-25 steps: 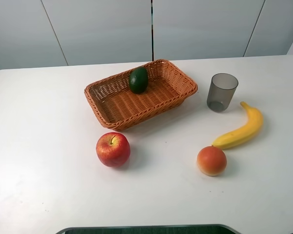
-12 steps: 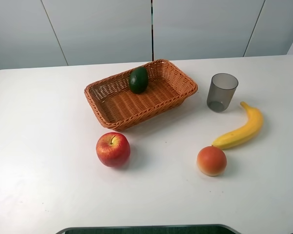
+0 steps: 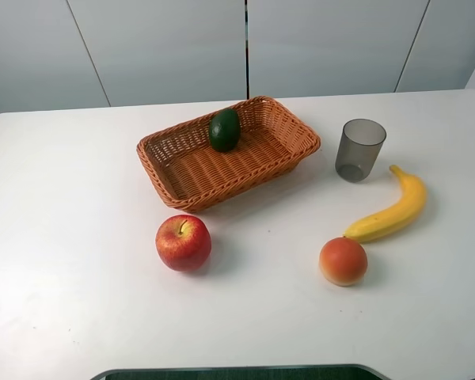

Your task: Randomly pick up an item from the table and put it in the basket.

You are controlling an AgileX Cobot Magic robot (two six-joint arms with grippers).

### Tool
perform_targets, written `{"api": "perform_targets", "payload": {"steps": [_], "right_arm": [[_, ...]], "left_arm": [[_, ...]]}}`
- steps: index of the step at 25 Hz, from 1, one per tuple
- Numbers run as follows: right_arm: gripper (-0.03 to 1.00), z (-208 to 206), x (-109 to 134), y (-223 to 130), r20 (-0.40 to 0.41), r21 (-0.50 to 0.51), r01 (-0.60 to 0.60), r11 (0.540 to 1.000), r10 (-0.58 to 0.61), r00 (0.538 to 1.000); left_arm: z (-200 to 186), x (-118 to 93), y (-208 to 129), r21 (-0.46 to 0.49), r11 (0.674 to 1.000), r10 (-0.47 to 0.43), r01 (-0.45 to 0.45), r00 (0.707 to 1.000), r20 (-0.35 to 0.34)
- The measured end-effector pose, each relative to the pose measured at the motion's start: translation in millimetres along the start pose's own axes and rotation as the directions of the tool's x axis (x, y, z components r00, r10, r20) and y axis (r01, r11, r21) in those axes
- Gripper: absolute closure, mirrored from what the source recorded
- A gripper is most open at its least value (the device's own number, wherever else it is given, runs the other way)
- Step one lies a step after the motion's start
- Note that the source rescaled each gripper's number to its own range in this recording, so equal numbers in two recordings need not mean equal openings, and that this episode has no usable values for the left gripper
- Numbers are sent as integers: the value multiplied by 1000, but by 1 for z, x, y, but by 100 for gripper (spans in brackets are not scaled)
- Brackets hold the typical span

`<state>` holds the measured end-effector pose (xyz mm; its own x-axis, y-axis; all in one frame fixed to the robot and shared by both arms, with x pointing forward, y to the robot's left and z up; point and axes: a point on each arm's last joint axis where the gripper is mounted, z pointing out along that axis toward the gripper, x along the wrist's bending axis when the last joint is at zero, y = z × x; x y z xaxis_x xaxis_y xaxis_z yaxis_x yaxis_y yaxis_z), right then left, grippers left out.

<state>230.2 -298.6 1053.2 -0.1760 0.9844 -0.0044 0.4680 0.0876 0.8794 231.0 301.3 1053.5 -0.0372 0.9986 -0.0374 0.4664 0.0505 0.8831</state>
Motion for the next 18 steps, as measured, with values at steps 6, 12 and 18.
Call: {"api": "perform_targets", "payload": {"steps": [6,12,18], "right_arm": [[-3,0,0,0,0,-1,0,1000,0,1000],[-3,0,0,0,0,-1,0,1000,0,1000],[-3,0,0,0,0,-1,0,1000,0,1000]], "left_arm": [[0,0,0,0,1000,0,0,1000,0],[0,0,0,0,1000,0,0,1000,0],[0,0,0,0,1000,-2,2,1000,0]]}}
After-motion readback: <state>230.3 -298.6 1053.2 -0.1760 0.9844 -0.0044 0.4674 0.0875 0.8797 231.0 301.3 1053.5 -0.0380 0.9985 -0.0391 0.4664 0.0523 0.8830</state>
